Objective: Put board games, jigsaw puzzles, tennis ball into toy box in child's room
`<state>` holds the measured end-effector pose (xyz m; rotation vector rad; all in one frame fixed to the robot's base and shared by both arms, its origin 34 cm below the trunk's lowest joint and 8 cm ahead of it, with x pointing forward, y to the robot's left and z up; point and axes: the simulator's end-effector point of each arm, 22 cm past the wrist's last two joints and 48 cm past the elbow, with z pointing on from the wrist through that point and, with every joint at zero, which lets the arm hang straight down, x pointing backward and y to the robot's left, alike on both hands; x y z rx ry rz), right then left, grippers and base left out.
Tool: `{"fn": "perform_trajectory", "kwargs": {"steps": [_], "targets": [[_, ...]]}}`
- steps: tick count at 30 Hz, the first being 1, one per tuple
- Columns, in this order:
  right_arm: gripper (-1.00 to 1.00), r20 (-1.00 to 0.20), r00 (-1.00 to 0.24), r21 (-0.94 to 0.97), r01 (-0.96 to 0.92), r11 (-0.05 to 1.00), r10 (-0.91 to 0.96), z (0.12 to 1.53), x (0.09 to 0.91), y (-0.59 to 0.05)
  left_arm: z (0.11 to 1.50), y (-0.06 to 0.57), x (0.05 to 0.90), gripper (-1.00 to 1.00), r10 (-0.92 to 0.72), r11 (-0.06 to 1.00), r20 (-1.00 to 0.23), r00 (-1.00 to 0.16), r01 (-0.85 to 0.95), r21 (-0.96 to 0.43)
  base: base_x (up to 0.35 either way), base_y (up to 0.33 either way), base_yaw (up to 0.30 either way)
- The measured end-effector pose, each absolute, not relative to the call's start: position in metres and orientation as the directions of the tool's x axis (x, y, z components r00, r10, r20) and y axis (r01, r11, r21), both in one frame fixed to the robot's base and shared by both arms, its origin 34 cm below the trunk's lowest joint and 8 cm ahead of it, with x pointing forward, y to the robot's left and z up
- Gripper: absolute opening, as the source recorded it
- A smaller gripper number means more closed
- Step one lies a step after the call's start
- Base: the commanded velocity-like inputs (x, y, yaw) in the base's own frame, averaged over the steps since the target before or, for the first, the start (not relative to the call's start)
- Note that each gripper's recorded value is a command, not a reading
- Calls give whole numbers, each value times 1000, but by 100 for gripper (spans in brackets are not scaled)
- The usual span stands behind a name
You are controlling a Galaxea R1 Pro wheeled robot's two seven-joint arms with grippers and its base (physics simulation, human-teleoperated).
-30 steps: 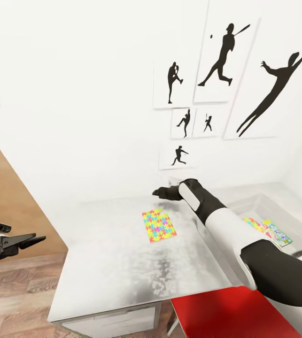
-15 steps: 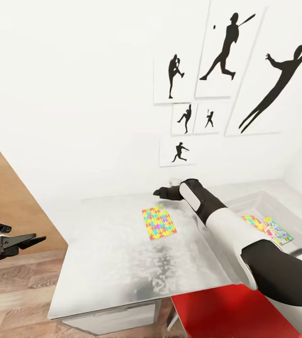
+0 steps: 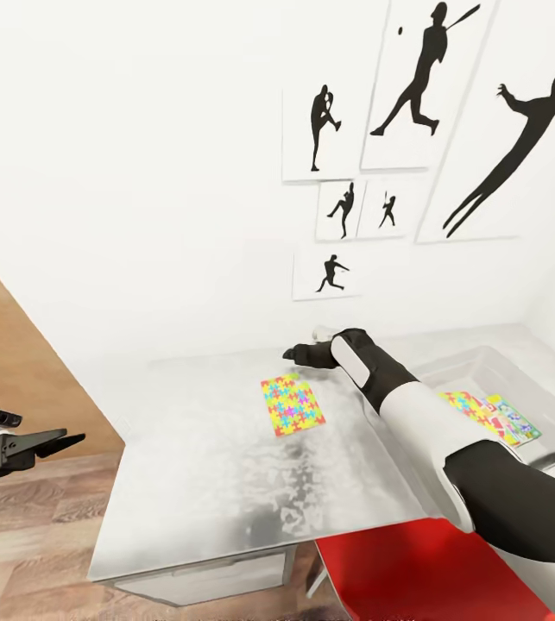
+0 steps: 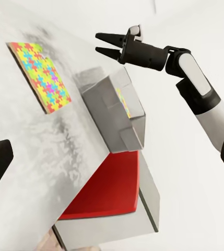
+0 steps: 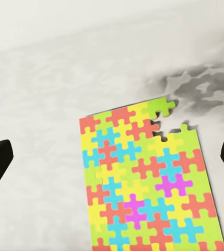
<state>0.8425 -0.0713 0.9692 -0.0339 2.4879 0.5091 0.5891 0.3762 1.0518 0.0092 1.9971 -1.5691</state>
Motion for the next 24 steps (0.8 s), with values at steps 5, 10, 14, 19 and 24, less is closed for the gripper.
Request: {"fn": "perform_trajectory", "kwargs": {"steps": [5, 10, 14, 19, 24], "targets": [[100, -553, -829, 352, -135, 926, 90, 963, 842, -71, 1054, 379, 593, 100, -350, 303, -446, -824, 351, -886, 0, 0, 0], [100, -546, -833, 356, -132, 925, 92, 958, 842, -71, 1075, 388, 602, 100, -367, 286, -389, -845, 295, -911, 0, 0, 0], [100, -540, -837, 360, -130, 924, 93, 954, 842, -70, 1121, 377, 625, 100, -334, 275, -458, -824, 380, -883, 0, 0, 0], [100, -521, -849, 363, -128, 923, 87, 946, 838, -69, 1159, 360, 644, 100, -295, 262, -543, -786, 480, -837, 0, 0, 0], [100, -506, -859, 362, -125, 924, 82, 941, 837, -69, 1161, 342, 651, 100, -289, 229, -554, -780, 506, -832, 0, 0, 0]]}}
